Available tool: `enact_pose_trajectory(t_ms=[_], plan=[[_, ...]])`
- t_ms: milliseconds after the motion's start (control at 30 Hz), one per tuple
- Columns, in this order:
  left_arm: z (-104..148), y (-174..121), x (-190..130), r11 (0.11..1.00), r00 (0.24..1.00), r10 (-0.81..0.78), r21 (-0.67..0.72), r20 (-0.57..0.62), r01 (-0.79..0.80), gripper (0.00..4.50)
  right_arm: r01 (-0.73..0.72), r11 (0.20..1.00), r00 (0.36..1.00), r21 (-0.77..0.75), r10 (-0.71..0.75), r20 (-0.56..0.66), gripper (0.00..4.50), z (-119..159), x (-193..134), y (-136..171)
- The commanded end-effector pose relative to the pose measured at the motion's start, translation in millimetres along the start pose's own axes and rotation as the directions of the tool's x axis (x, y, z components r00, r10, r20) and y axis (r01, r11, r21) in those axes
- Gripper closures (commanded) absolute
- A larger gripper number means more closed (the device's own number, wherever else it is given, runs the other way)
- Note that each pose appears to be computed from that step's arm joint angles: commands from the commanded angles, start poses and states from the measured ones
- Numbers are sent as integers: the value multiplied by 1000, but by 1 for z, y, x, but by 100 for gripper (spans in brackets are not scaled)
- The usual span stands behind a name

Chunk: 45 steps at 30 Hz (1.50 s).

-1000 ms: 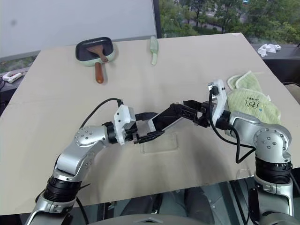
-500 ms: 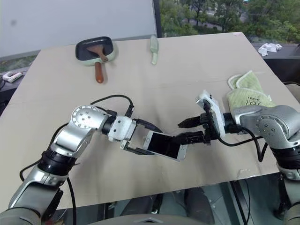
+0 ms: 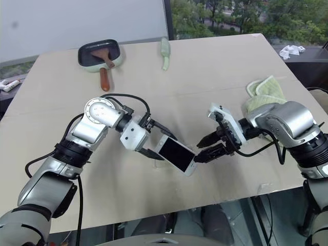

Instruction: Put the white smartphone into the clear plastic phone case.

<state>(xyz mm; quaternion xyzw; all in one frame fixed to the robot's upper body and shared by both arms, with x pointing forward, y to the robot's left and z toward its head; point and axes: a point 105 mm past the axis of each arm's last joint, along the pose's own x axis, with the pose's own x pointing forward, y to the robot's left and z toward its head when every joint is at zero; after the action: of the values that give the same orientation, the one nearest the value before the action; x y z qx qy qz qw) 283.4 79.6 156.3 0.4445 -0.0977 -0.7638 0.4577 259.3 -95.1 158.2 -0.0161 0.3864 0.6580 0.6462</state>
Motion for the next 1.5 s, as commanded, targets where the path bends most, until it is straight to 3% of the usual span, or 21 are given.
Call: enact_pose_trajectory(t_ms=[33,167,400,500,533,567,667,800,900,1033,1167,1233,1333,1500], plan=[[6,7,-2,996,1000,-5,88,-12,6,165,2,1000,1000,8,-2,-18,52,4,2,3],[8,9,-1,994,1000,-9,110,-8,9,165,-11,999,999,37,12,-30,52,7,8,3],[10,7,2,992,1000,-3,124,9,2,165,-22,999,998,42,24,-53,363,7,13,7],[10,12,2,991,999,31,129,12,-32,165,-27,998,998,49,29,-51,446,7,13,8],[10,14,2,991,999,43,125,15,-44,165,-27,998,998,51,30,-49,449,7,13,8],[11,18,1,990,998,66,123,20,-68,85,-30,998,998,55,33,-46,450,7,13,8],[11,29,-4,986,992,126,109,19,-127,9,-25,997,999,70,27,-22,450,9,13,7],[7,54,-28,945,946,323,50,16,-324,9,-18,994,996,104,9,90,450,18,4,4],[4,56,-46,907,908,419,-54,11,-418,9,-3,992,985,128,-19,172,450,24,-8,4],[2,57,-88,661,715,699,-397,18,-637,9,50,988,945,146,-94,315,450,31,-25,3],[2,54,-103,460,581,814,-593,-17,-661,9,108,985,898,133,-154,412,450,36,-30,1],[2,48,-103,342,519,854,-722,-28,-601,9,151,982,840,118,-190,509,450,47,-34,-3],[6,42,-94,163,426,905,-908,-18,-386,9,241,968,752,75,-235,615,450,63,-34,-7],[4,49,-91,-6,282,958,-983,-59,-185,9,216,976,708,8,-162,688,450,76,-21,8]])
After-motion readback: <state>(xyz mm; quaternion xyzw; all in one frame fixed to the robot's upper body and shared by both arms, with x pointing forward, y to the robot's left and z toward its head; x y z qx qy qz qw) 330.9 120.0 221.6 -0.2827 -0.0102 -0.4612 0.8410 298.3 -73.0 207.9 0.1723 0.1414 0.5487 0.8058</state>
